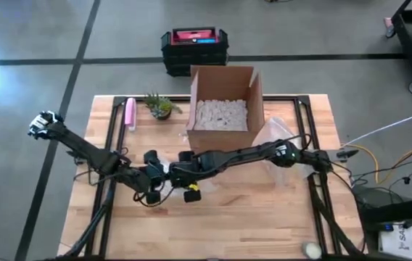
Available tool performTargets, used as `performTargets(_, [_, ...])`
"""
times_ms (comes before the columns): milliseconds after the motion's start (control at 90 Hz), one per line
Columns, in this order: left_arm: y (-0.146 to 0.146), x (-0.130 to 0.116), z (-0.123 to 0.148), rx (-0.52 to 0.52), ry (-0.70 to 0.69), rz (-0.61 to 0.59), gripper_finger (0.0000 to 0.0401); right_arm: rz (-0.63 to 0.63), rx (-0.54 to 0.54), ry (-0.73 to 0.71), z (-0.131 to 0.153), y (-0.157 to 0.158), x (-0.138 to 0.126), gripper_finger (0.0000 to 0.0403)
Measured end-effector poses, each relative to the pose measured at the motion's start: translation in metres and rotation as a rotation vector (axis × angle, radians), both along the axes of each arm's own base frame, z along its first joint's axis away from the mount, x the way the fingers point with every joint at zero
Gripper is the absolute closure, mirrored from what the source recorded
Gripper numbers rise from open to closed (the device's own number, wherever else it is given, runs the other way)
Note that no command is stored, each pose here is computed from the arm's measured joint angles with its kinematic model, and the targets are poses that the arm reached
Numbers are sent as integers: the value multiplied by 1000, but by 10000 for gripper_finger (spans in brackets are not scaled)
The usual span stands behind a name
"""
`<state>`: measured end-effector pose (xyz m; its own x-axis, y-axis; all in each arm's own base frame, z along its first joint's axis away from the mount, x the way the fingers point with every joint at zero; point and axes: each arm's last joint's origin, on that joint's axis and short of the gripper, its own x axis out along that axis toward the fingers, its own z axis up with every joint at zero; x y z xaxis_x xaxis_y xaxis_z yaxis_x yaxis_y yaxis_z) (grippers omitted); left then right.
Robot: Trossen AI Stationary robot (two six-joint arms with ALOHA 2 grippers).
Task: Wrap mug
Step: Wrap the gray mug with bubble wrap
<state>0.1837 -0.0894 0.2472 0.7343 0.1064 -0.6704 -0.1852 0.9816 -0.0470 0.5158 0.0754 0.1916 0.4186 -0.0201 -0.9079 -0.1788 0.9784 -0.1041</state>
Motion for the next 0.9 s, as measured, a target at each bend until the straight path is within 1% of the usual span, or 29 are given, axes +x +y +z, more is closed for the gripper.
performTargets(78, [3,-6,-3,-7,42,29,393,2,-2,4,-3,0,0,389])
performTargets(156, [3,-7,-5,-10,55,39,393,5,-3,6,-5,0,0,389])
performTargets(389, [4,-10,-8,3,92,29,393,6,-4,11,-7,0,-1,389])
performTargets(478, [5,-12,-1,-11,67,27,394,7,-4,11,-7,0,-1,389])
performTargets(578, [7,-14,17,-19,2,44,400,11,-4,11,-7,0,-1,389])
performTargets(633, [10,-20,19,5,19,69,400,11,-4,11,-7,0,-1,389])
performTargets(733, [20,-33,12,48,116,158,400,12,-4,11,-7,0,-1,389])
performTargets(822, [27,-47,0,30,215,284,400,12,-4,11,-7,0,-1,389])
performTargets(900, [28,-49,-15,4,237,356,400,12,-4,7,-7,0,0,389])
